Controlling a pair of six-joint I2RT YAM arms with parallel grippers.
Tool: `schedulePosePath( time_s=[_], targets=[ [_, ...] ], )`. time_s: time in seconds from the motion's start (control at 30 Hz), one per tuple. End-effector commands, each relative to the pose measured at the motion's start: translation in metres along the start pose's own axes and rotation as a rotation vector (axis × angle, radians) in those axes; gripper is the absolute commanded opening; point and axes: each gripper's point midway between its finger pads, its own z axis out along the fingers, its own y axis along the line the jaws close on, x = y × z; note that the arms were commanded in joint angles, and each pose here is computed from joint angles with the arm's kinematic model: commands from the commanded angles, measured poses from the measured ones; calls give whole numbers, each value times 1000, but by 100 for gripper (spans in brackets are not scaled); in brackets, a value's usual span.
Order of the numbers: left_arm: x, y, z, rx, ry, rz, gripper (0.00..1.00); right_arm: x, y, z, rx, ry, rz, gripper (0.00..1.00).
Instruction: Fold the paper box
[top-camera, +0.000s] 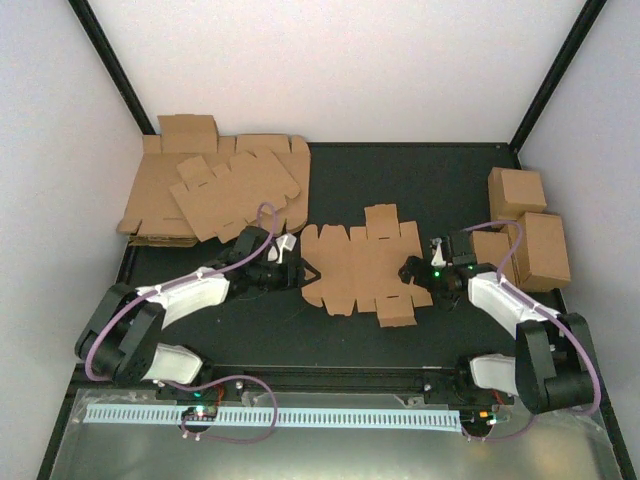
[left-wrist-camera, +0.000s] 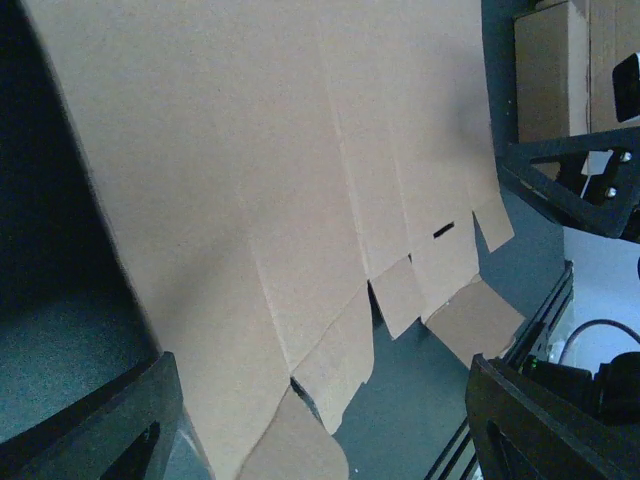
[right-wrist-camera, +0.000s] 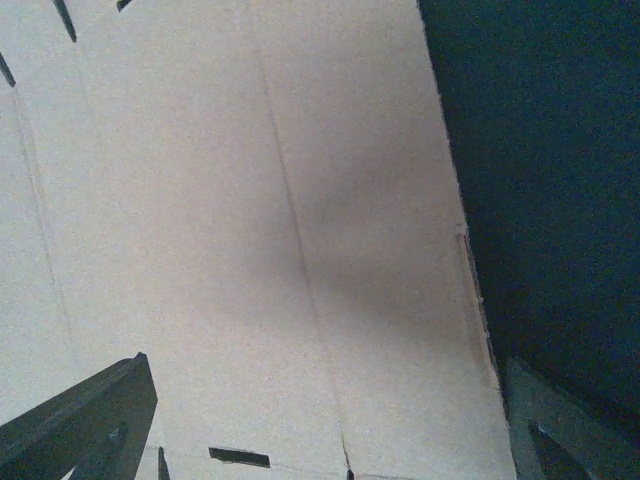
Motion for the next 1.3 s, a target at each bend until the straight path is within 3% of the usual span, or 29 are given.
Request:
schedulePosePath(
  time_s=[0.0, 0.37, 0.53, 0.9, 0.97, 1.07, 1.27],
  targets=[
    [-3, -3, -5, -13, -19, 24, 80, 0, 6, -5, -26, -6, -22, 97],
    [-1, 2, 1, -11, -4, 6, 77, -1, 17, -13, -72, -3, -61, 96],
    [-5, 21, -7, -148, -40, 3, 82, -2, 21, -18, -89, -10, -68, 93],
    [-5, 55, -14, -346, -43, 18, 83, -1, 43, -31, -196, -8, -98, 63],
    [-7, 61, -18, -390, -49, 30, 83, 0, 44, -31, -204, -9, -97, 65],
    [-9, 64, -21, -421, -52, 44, 83, -6, 32, -29, -128, -31, -85, 76],
    [-5, 63, -13, -386, -33, 34, 83, -10, 11, -18, -37, -50, -52, 84]
  ],
)
